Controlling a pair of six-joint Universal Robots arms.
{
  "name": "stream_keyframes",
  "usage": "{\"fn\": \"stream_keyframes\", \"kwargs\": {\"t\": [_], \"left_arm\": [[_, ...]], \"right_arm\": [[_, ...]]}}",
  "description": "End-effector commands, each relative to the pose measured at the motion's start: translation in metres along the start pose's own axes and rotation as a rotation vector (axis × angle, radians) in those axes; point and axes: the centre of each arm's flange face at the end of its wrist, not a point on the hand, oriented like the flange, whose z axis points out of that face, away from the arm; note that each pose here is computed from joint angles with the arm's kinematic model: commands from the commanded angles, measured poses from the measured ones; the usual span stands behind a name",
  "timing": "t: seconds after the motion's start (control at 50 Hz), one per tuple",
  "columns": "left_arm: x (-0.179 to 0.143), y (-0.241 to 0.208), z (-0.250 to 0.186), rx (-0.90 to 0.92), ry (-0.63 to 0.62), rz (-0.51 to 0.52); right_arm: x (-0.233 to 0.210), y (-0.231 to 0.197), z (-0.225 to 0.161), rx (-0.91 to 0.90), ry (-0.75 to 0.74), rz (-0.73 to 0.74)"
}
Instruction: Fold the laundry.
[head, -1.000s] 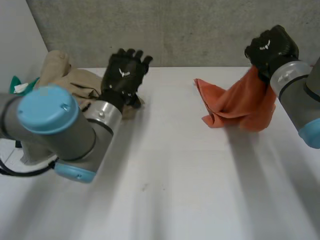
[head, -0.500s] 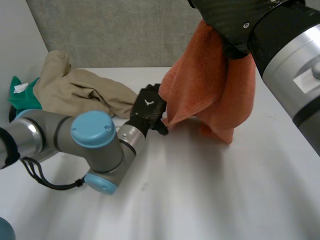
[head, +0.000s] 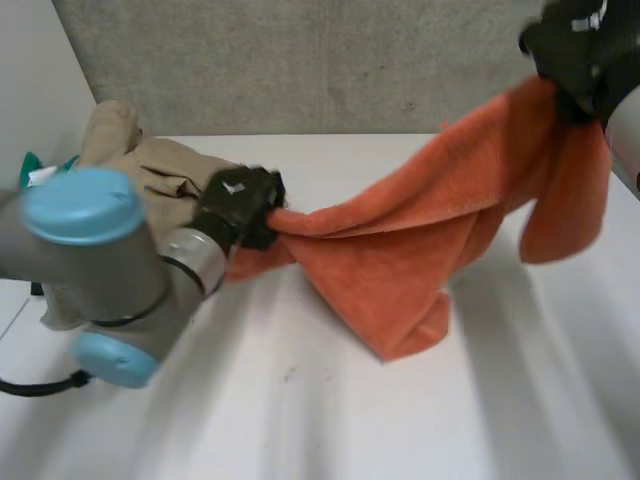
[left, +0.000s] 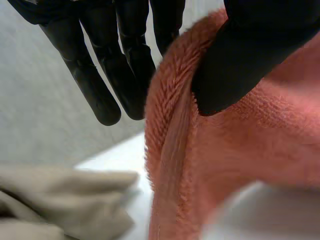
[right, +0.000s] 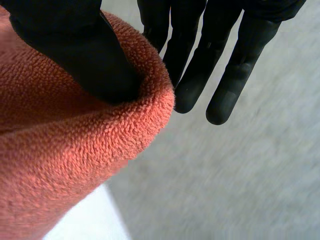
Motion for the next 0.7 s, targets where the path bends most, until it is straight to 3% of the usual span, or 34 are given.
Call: {"fn": "stream_keyframes", "kwargs": {"t": [0.02,0.18,0.28,0.34,0.42,0.5,0.7], "left_arm": [[-0.003,-0.062,-0.058,0.109,-0.019,0.091],[-0.002,-0.042,-0.079,0.009,-0.018,0.298],[-0.004,-0.004,-0.055,-0.106,0.002,0.39],[-0.005,0.0,-0.036,-0.108,-0.001,0.413],[-0.009,-0.018,-0.008,-0.037,-0.042,0.418],[-0.002,-0.031,-0.007,0.006,-0.047,0.418],[0.016,-0.016,-0.014,-0.029,-0.001,0.418]], "right_arm": [[-0.023,0.066,0.013,-0.268,-0.145,-0.016],[-0.064,0.116,0.016,-0.458,-0.331,-0.031],[-0.082,0.132,0.026,-0.489,-0.374,-0.03],[-0.082,0.135,0.039,-0.472,-0.345,-0.029],[-0.069,0.131,0.064,-0.401,-0.202,-0.038],[-0.068,0.123,0.081,-0.282,-0.149,-0.058],[-0.114,0.159,0.133,-0.013,-0.038,-0.125]]}}
